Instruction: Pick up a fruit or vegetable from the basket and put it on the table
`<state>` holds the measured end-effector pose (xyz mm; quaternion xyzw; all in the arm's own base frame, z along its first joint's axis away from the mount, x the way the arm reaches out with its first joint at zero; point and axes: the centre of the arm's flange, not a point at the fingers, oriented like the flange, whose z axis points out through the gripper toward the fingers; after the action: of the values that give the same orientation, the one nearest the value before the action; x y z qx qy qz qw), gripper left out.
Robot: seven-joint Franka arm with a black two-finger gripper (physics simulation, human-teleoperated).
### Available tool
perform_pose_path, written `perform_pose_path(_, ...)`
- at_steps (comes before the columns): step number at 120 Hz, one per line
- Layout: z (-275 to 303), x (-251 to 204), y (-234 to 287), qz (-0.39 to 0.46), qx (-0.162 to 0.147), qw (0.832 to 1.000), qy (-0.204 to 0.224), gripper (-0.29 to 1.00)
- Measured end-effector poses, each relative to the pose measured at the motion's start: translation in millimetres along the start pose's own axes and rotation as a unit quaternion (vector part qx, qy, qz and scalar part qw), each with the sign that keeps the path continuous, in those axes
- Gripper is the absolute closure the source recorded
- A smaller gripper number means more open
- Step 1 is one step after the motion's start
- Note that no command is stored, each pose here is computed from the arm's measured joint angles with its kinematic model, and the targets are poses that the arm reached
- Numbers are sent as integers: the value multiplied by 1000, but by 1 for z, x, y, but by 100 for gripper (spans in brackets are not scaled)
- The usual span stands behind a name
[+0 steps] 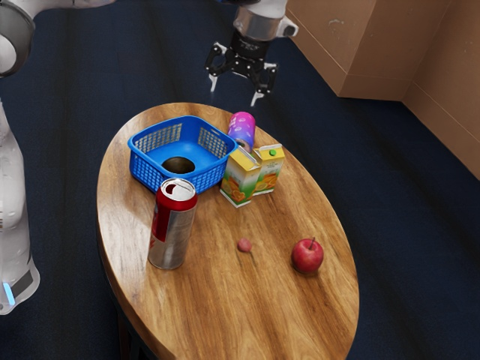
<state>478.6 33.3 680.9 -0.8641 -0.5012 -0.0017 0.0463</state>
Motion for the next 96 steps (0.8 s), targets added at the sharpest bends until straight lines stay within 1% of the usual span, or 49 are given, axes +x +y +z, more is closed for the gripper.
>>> perform_pose_path(8,14,-2,-38,30,0,1000,9,0)
perform_pose_path(17,30,2,-78,51,-7,999,17,0)
perform_pose_path(30,49,2,-109,91,-17,995,25,0)
perform_pose_path(46,76,-6,-109,164,-40,985,29,0)
perform_pose_path(54,95,-6,-104,189,-47,981,17,0)
perform_pose_path(62,106,-5,-101,204,-65,977,4,0)
perform_pose_path(72,110,-1,-101,216,-84,973,-2,0)
perform_pose_path(84,121,2,-104,229,-91,969,-8,0)
perform_pose_path(96,134,2,-106,243,-91,966,-16,0)
